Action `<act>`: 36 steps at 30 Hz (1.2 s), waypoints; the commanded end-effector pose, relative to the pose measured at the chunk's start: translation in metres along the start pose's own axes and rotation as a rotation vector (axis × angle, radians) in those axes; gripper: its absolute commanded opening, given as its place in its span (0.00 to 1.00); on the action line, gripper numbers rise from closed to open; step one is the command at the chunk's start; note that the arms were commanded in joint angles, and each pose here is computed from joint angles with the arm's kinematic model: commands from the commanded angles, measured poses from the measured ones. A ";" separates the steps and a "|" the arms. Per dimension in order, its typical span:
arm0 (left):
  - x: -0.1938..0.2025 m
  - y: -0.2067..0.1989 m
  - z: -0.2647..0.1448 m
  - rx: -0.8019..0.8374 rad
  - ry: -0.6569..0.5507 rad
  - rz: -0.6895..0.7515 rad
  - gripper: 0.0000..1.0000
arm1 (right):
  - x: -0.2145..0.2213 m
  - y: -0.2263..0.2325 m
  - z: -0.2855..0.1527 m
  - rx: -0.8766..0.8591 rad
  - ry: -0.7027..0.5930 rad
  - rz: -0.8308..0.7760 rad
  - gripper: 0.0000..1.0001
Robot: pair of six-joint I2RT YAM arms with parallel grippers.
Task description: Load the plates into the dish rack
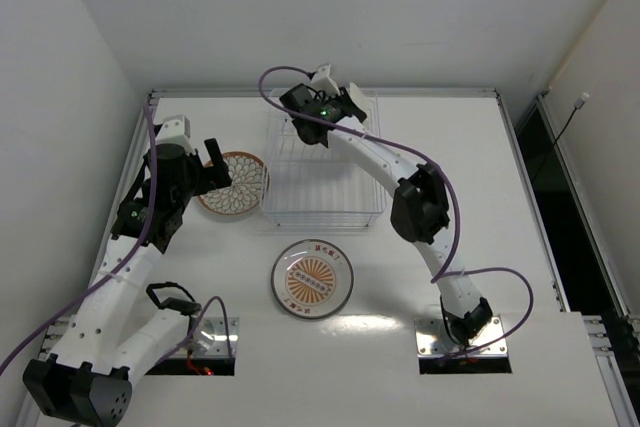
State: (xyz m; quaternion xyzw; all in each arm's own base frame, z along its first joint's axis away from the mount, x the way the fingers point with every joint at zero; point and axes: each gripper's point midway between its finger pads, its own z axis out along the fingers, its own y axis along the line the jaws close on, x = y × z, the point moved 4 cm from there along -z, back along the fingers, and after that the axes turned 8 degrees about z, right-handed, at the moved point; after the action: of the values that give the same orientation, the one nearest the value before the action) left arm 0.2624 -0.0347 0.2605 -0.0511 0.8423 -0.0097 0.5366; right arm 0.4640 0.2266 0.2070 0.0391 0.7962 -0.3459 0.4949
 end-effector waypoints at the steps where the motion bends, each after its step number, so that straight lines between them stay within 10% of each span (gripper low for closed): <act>1: -0.009 0.000 -0.006 -0.001 -0.036 -0.007 1.00 | 0.018 0.007 -0.002 -0.007 0.030 -0.031 0.19; 6: -0.009 0.000 -0.006 -0.001 -0.036 -0.007 1.00 | 0.029 0.013 0.000 -0.022 0.051 -0.027 0.42; 19: -0.009 0.000 -0.006 -0.001 -0.036 -0.007 1.00 | -0.008 -0.028 -0.019 -0.034 0.022 0.081 0.63; 26: -0.009 -0.001 -0.006 0.008 -0.034 -0.007 1.00 | -0.043 -0.084 -0.038 -0.133 -0.007 0.223 0.66; 36: -0.006 -0.001 -0.002 0.005 -0.017 -0.003 1.00 | -0.035 -0.039 -0.024 -0.266 0.045 0.167 0.55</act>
State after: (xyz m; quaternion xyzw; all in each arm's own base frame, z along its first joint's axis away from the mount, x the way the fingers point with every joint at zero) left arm 0.2624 -0.0348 0.2604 -0.0508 0.8424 -0.0100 0.5364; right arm 0.4376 0.2093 0.2927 0.0739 0.8200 -0.1974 0.5321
